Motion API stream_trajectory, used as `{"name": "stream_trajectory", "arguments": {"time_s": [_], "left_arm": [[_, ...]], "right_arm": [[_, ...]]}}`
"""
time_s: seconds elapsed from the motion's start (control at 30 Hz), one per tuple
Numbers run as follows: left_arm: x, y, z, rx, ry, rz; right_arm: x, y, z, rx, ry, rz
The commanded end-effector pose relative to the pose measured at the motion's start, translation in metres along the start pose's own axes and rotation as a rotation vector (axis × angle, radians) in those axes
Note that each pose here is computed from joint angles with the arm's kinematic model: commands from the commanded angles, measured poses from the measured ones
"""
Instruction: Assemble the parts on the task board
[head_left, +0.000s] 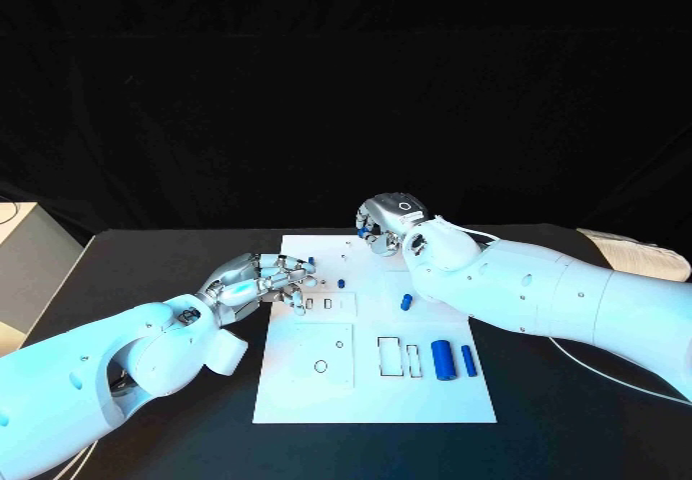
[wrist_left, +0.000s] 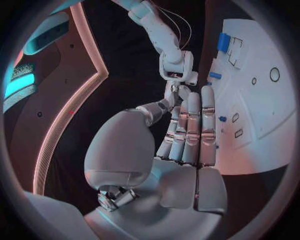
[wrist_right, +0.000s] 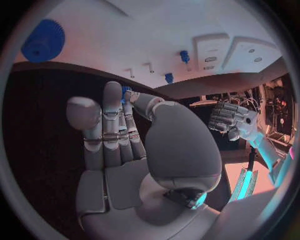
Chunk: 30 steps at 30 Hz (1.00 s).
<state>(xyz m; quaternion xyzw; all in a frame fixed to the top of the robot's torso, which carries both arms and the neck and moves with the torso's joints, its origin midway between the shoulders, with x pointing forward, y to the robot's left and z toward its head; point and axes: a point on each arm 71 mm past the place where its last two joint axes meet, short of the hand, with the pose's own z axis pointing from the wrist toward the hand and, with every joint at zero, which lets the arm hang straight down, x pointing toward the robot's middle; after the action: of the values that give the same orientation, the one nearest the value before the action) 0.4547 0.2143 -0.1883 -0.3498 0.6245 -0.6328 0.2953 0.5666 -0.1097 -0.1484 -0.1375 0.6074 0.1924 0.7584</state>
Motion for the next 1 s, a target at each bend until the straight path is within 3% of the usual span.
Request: {"name": "stream_trajectory", "arguments": {"time_s": [0.03, 1.0], "left_arm": [[0.0041, -0.0014, 0.0008, 0.006, 0.021, -0.004], [0.0111, -0.004, 0.0013, 0.012, 0.039, -0.005]], "right_arm": [[-0.0008, 0.0026, 0.0034, -0.009, -0.015, -0.013], [0.0059, 0.0043, 0.009, -0.001, 0.015, -0.016]]}}
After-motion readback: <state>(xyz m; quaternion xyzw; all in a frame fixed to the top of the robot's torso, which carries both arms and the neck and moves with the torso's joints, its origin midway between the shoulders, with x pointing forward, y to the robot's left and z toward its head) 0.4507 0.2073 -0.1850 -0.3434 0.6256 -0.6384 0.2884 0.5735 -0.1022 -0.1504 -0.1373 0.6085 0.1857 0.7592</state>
